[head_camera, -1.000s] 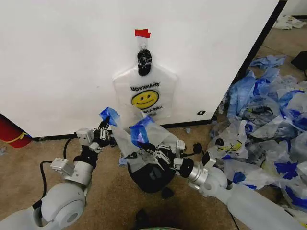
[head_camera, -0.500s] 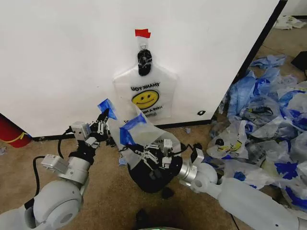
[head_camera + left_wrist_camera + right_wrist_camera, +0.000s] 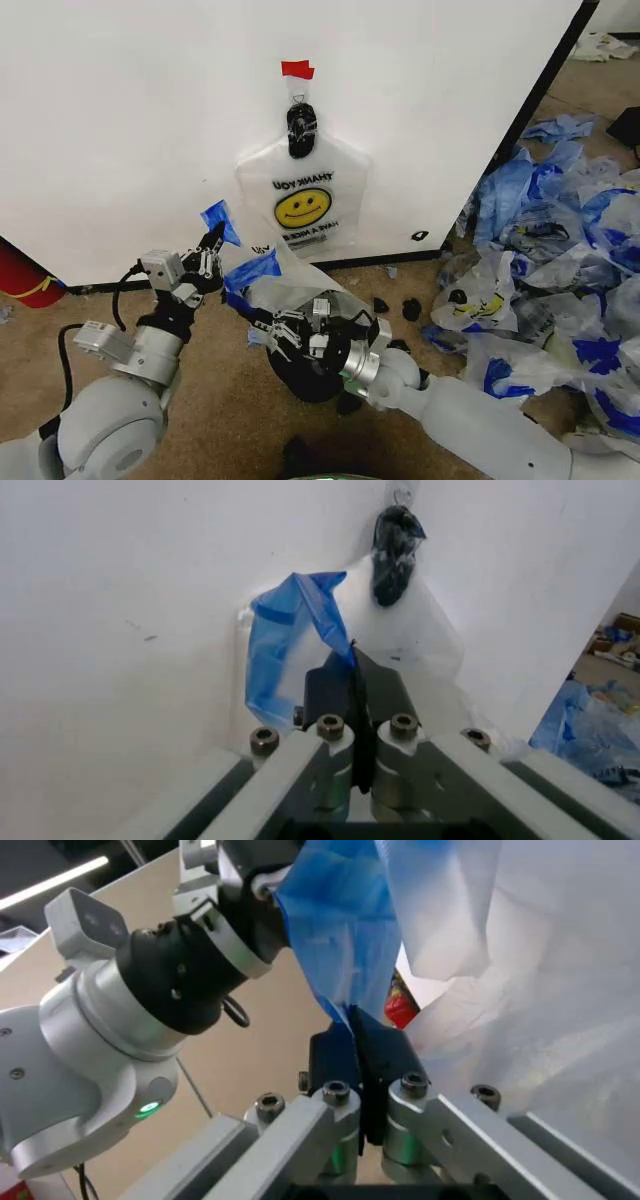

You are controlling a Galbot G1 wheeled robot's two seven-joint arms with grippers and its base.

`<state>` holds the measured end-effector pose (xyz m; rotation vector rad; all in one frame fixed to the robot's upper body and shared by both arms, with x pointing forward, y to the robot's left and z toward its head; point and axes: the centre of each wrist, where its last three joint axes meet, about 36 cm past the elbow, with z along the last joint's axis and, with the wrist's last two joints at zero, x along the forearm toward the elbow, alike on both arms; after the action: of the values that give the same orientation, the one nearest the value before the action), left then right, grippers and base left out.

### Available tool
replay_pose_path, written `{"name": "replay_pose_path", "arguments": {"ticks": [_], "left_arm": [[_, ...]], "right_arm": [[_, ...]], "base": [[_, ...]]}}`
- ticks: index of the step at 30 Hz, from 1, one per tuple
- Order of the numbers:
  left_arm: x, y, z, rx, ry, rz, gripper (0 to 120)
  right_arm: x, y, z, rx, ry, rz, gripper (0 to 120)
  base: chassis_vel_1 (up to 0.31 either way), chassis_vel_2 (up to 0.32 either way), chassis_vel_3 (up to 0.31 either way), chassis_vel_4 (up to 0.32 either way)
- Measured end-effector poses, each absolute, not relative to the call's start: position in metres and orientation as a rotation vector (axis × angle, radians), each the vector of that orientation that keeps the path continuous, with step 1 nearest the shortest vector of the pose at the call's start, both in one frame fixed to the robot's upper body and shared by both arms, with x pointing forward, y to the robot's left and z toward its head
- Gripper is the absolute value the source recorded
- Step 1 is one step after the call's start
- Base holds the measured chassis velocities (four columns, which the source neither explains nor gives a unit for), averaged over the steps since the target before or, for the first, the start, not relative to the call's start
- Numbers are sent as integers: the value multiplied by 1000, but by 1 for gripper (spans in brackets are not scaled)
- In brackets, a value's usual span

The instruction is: Pick up the garbage bag from the wall and place it over the trash bin.

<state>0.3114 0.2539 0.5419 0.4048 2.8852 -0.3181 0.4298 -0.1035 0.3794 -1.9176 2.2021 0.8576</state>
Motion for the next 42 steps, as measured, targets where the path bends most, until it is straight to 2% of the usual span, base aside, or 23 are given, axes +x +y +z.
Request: {"name": "replay_pose_path", "arguments": {"ticks": [17,24,31,42], "left_arm": [[314,255,539,398,2892,-307,0],[315,255,535,394,2901,-311,0],[316,254,532,394,2910,-317,0],[315,254,531,387,2911,-321,0]], "right_arm": [[437,-87,368,-1904,2188,907,0],[434,-100,363,-1912,2195,890,0],[438,-120,358,-1972,2199,748,0],[440,-89,350,-2011,2170,799,0]], "base": [[0,0,0,0],[0,0,0,0],[0,0,0,0],[0,0,0,0]]}}
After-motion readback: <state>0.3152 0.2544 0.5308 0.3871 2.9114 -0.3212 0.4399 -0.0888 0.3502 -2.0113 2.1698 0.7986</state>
